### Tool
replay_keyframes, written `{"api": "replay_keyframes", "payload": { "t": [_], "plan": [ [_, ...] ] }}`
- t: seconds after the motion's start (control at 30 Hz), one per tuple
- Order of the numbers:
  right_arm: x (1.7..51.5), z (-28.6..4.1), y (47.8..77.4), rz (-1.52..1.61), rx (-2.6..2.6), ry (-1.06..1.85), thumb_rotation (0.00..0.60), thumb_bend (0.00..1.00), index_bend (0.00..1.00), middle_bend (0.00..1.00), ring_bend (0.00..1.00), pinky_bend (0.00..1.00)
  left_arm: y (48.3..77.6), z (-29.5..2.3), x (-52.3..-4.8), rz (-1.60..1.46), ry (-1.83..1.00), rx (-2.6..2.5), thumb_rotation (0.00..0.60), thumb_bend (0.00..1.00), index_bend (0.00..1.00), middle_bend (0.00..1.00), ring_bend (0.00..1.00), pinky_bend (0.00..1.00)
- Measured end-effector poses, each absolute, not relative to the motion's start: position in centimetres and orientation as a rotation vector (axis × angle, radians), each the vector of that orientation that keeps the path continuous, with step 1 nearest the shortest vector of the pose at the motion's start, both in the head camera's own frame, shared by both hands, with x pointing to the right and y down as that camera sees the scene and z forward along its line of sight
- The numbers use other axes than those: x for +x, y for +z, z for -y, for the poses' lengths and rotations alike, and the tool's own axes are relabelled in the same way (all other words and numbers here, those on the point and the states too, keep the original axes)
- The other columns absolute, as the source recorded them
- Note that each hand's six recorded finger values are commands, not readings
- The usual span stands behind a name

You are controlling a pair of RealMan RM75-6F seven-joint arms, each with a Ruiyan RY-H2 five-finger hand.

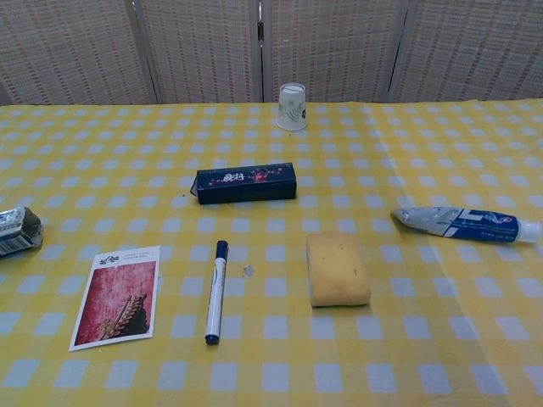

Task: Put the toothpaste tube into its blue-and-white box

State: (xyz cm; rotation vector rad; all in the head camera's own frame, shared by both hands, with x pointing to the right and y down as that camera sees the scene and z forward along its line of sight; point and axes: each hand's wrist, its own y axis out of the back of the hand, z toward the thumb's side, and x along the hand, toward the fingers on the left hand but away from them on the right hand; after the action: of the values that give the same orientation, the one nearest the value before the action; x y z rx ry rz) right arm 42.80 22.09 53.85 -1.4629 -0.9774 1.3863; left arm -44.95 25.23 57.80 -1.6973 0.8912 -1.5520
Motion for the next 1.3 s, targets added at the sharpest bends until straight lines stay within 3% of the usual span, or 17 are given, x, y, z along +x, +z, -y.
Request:
{"api": "replay_keyframes", "payload": {
  "t": [0.23, 0.27, 0.33, 0.4, 0.7, 0.83, 1.3],
  "plan": [
    [42.9, -22.0, 54.0, 0.976, -1.441, 1.392, 0.6, 0.32, 0.0, 0.0, 0.0, 0.0, 58.1, -25.6, -44.0, -0.847, -1.474, -1.754, 0.6, 0.15, 0.05, 0.04, 0.0, 0.01],
    [43.0, -22.1, 54.0, 0.977, -1.439, 1.395, 0.6, 0.32, 0.0, 0.0, 0.0, 0.0, 58.2, -25.6, -43.7, -0.853, -1.459, -1.765, 0.6, 0.15, 0.06, 0.06, 0.01, 0.04],
    [43.1, -22.2, 54.0, 0.98, -1.428, 1.399, 0.6, 0.32, 0.0, 0.0, 0.0, 0.0, 58.2, -25.7, -43.1, -0.87, -1.421, -1.786, 0.6, 0.15, 0.12, 0.18, 0.1, 0.2],
    [43.2, -22.3, 54.1, 0.975, -1.417, 1.409, 0.6, 0.32, 0.0, 0.0, 0.0, 0.0, 58.5, -25.8, -42.0, -0.897, -1.364, -1.827, 0.6, 0.14, 0.14, 0.23, 0.13, 0.24],
    [43.0, -22.3, 54.4, 0.979, -1.447, 1.412, 0.6, 0.32, 0.0, 0.0, 0.0, 0.0, 62.3, -25.3, -40.4, -0.88, -1.434, -1.916, 0.6, 0.15, 0.11, 0.19, 0.07, 0.16],
    [42.8, -22.2, 54.8, 0.965, -1.48, 1.412, 0.6, 0.32, 0.0, 0.0, 0.0, 0.0, 64.1, -24.2, -40.2, -0.883, -1.484, -1.941, 0.6, 0.14, 0.08, 0.12, 0.02, 0.12],
    [42.7, -22.1, 55.1, 0.955, -1.492, 1.418, 0.6, 0.33, 0.0, 0.0, 0.0, 0.0, 68.0, -22.0, -41.6, -0.891, -1.665, -1.89, 0.6, 0.15, 0.14, 0.17, 0.14, 0.28]
  ]
}}
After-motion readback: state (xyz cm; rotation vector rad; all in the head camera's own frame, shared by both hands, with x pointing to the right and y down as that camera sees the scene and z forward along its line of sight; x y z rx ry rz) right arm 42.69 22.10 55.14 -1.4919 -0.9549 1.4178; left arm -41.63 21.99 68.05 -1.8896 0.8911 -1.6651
